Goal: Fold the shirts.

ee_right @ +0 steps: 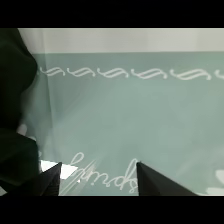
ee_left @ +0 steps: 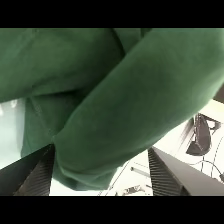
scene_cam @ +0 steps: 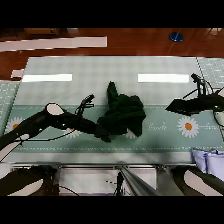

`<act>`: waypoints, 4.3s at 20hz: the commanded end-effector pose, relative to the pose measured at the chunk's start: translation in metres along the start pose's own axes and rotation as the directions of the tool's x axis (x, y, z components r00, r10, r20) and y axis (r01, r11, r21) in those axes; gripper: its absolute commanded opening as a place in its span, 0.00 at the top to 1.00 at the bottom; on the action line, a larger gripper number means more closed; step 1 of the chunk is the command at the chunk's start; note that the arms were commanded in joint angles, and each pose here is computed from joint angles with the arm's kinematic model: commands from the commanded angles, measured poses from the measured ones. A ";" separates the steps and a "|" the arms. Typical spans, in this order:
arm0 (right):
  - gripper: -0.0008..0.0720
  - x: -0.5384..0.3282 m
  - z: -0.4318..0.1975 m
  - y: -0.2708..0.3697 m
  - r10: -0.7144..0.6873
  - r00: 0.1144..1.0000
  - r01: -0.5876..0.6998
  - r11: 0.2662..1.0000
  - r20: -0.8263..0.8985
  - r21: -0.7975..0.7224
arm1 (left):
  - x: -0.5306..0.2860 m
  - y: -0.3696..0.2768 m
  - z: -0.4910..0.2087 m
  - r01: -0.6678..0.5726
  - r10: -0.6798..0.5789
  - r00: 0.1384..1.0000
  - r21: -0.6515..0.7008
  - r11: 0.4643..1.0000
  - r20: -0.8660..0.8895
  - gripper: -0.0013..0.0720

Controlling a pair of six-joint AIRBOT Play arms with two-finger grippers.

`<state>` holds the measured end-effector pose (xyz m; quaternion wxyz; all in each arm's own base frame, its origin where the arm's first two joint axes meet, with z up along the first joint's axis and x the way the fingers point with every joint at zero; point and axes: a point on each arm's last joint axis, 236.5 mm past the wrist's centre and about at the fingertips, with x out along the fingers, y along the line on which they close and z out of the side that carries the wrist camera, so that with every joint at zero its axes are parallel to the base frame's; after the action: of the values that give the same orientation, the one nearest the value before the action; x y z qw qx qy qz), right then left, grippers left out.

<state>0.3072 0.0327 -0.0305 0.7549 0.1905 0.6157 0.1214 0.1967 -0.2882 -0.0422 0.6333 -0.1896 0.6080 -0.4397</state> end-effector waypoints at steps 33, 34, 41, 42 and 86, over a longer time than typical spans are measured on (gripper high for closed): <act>0.42 0.143 -0.084 0.146 0.189 0.927 -0.290 0.910 -0.325 -0.298 | 0.025 -0.001 -0.019 0.034 -0.042 0.994 -0.085 0.996 -0.098 0.93; 0.53 0.145 -0.086 0.149 0.185 0.929 -0.287 0.907 -0.321 -0.308 | 0.025 -0.001 -0.019 0.034 -0.042 0.994 -0.085 0.996 -0.098 0.93; 0.95 0.130 -0.071 0.153 0.195 0.945 -0.280 0.900 -0.264 -0.335 | 0.017 -0.008 -0.011 0.049 -0.054 0.995 -0.066 0.997 -0.079 0.93; 0.95 0.118 -0.062 0.156 0.204 0.953 -0.275 0.894 -0.225 -0.354 | 0.009 -0.015 -0.001 0.060 -0.062 0.997 -0.042 0.997 -0.051 0.93; 0.83 0.086 -0.020 0.120 -0.167 0.937 0.022 0.904 -0.306 -0.427 | -0.088 0.006 0.003 -0.310 0.310 0.933 -0.030 0.950 0.182 0.93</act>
<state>0.3025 0.1794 -0.0088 0.6811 -0.0120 0.6849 0.2585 0.1943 -0.2316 0.0438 0.7256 -0.1654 0.5668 -0.3533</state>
